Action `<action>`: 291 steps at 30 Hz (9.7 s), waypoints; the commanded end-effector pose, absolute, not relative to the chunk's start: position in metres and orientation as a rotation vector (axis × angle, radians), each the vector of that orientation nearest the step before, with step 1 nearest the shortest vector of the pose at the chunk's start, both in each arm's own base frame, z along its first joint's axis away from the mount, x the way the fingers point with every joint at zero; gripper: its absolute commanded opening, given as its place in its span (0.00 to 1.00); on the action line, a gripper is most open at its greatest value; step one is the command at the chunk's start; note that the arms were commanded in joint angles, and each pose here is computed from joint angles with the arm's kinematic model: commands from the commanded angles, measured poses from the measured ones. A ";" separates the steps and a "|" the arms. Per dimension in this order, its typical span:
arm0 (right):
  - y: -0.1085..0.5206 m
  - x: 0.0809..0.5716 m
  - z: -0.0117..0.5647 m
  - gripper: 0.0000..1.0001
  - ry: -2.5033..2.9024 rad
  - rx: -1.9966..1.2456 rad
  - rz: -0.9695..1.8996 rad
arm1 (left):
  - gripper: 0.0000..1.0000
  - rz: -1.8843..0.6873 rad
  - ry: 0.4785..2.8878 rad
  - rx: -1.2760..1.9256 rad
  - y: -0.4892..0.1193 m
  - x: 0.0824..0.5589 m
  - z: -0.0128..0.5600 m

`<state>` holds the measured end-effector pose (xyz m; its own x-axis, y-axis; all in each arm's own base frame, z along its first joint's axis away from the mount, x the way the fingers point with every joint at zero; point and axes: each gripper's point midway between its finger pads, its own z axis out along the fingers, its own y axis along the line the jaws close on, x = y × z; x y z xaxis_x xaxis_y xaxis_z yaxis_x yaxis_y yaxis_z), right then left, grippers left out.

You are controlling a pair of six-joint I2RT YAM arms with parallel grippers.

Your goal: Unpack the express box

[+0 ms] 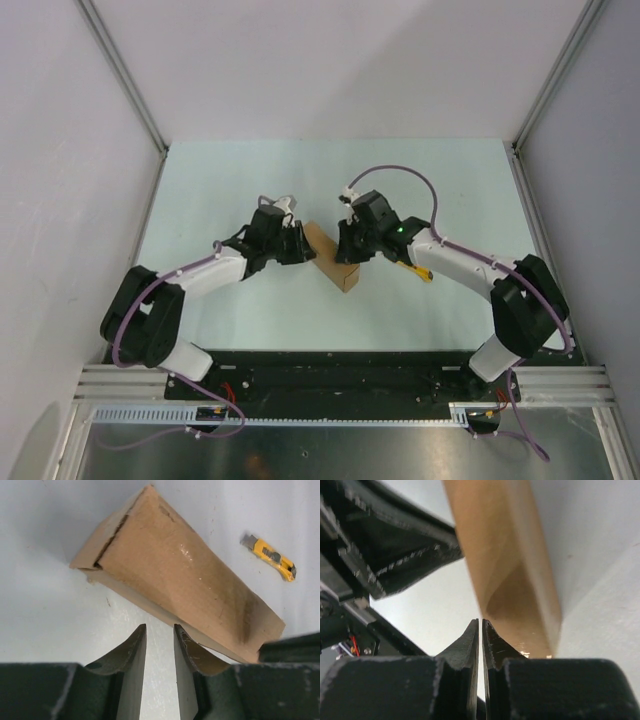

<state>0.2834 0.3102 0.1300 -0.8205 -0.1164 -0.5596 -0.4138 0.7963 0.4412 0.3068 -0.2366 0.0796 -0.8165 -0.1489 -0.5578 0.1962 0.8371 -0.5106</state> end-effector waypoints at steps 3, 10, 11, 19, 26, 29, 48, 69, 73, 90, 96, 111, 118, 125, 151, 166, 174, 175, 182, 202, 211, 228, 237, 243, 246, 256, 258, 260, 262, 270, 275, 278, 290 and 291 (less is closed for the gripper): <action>0.343 0.256 0.124 0.09 2.461 -0.452 0.868 | 0.38 -0.766 2.345 -0.072 -0.218 0.312 0.093; 0.325 0.276 0.169 0.11 2.332 -0.316 0.805 | 0.60 -0.807 2.248 -0.101 -0.204 0.297 0.129; 0.321 0.279 0.175 0.11 2.318 -0.291 0.796 | 0.60 -0.814 2.246 -0.097 -0.205 0.296 0.132; 0.273 0.330 0.152 0.08 2.370 -0.019 0.682 | 0.31 -0.758 2.381 -0.131 -0.205 0.313 0.104; 0.292 0.349 0.122 0.04 2.378 -0.113 0.758 | 0.27 -0.779 2.433 -0.030 -0.219 0.326 0.088; 0.304 0.341 0.127 0.00 2.362 -0.187 0.816 | 0.27 -0.838 2.424 0.044 -0.233 0.334 0.089; 0.272 0.318 0.124 0.06 2.464 -0.080 0.614 | 0.65 -0.743 2.283 0.087 -0.206 0.343 0.127; 0.227 0.318 0.112 0.65 2.432 0.039 0.459 | 0.88 -0.478 2.409 -0.054 -0.259 0.336 0.133; 0.225 0.315 0.111 0.65 2.433 0.048 0.464 | 0.88 -0.442 2.451 -0.036 -0.272 0.339 0.117; 0.227 0.311 0.107 0.62 2.448 0.043 0.472 | 0.57 -0.796 2.515 0.085 -0.273 0.327 0.103; 0.232 0.311 0.109 0.61 2.442 0.035 0.492 | 0.61 -1.065 2.448 0.073 -0.256 0.313 0.103; 0.279 0.299 0.130 0.62 2.332 -0.210 0.623 | 0.87 -1.002 2.369 -0.133 -0.181 0.303 0.099; 0.334 0.287 0.148 0.62 2.199 -0.410 0.830 | 0.83 -0.814 2.360 -0.336 -0.136 0.308 0.085; 0.360 0.296 0.130 0.66 2.187 -0.488 0.743 | 0.64 -0.828 2.418 -0.312 -0.139 0.305 0.069; 0.343 0.300 0.044 0.36 2.517 -0.285 0.661 | 0.29 -0.871 2.510 -0.359 -0.134 0.309 0.048; 0.337 0.303 0.036 0.31 2.560 -0.231 0.683 | 0.12 -0.849 2.559 -0.426 -0.121 0.308 0.032; 0.338 0.304 0.036 0.30 2.558 -0.225 0.696 | 0.11 -0.872 2.593 -0.433 -0.122 0.308 0.025; 0.338 0.304 0.037 0.30 2.556 -0.225 0.697 | 0.12 -0.869 2.600 -0.438 -0.122 0.307 0.022; 0.340 0.307 0.042 0.31 2.539 -0.217 0.714 | 0.26 -0.929 2.642 -0.465 -0.128 0.302 0.013; 0.325 0.329 0.130 0.67 2.305 -0.218 0.694 | 0.00 -1.154 2.454 -0.350 -0.151 0.312 0.095; 0.345 0.320 0.177 0.70 2.196 -0.336 0.807 | 0.00 -1.234 2.397 -0.318 -0.158 0.303 0.123; 0.381 0.299 0.126 0.42 2.346 -0.471 0.732 | 0.00 -1.352 2.337 -0.256 -0.172 0.300 0.159; 0.364 0.306 0.133 0.60 2.355 -0.412 0.666 | 0.00 -1.368 2.344 -0.228 -0.174 0.299 0.157; 0.374 0.310 0.157 0.75 2.287 -0.444 0.698 | 0.00 -1.387 2.342 -0.215 -0.175 0.300 0.160; 0.377 0.306 0.154 0.76 2.303 -0.459 0.684 | 0.00 -1.400 2.323 -0.195 -0.177 0.302 0.168; 0.367 0.313 0.140 0.72 2.342 -0.381 0.572 | 0.00 -1.433 2.302 -0.186 -0.179 0.303 0.181; 0.353 0.320 0.135 0.66 2.348 -0.328 0.473 | 0.00 -1.445 2.296 -0.175 -0.180 0.302 0.184; 0.341 0.327 0.135 0.61 2.331 -0.290 0.382 | 0.00 -1.451 2.289 -0.161 -0.180 0.301 0.186; 0.334 0.329 0.132 0.59 2.332 -0.302 0.337 | 0.00 -1.460 2.280 -0.136 -0.181 0.299 0.190; 0.324 0.334 0.136 0.57 2.324 -0.263 0.296 | 0.00 -1.507 2.287 -0.086 -0.184 0.292 0.187; 0.337 0.327 0.157 0.53 2.259 -0.335 0.350 | 0.00 -1.560 2.269 -0.027 -0.187 0.283 0.195; 0.349 0.321 0.157 0.52 2.249 -0.367 0.386 | 0.00 -1.564 2.256 -0.002 -0.186 0.275 0.196; 0.365 0.304 0.127 0.59 2.326 -0.376 0.391 | 0.00 -1.565 2.297 -0.046 -0.185 0.263 0.179; 0.367 0.303 0.124 0.61 2.331 -0.381 0.399 | 0.00 -1.568 2.300 -0.049 -0.185 0.263 0.177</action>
<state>0.2969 0.3509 0.1146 -0.7015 -0.1928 -0.6862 -0.3828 0.9140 0.1346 0.2726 -0.1816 0.1688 -0.9356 -0.2608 -0.2379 0.1120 0.4200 -0.9006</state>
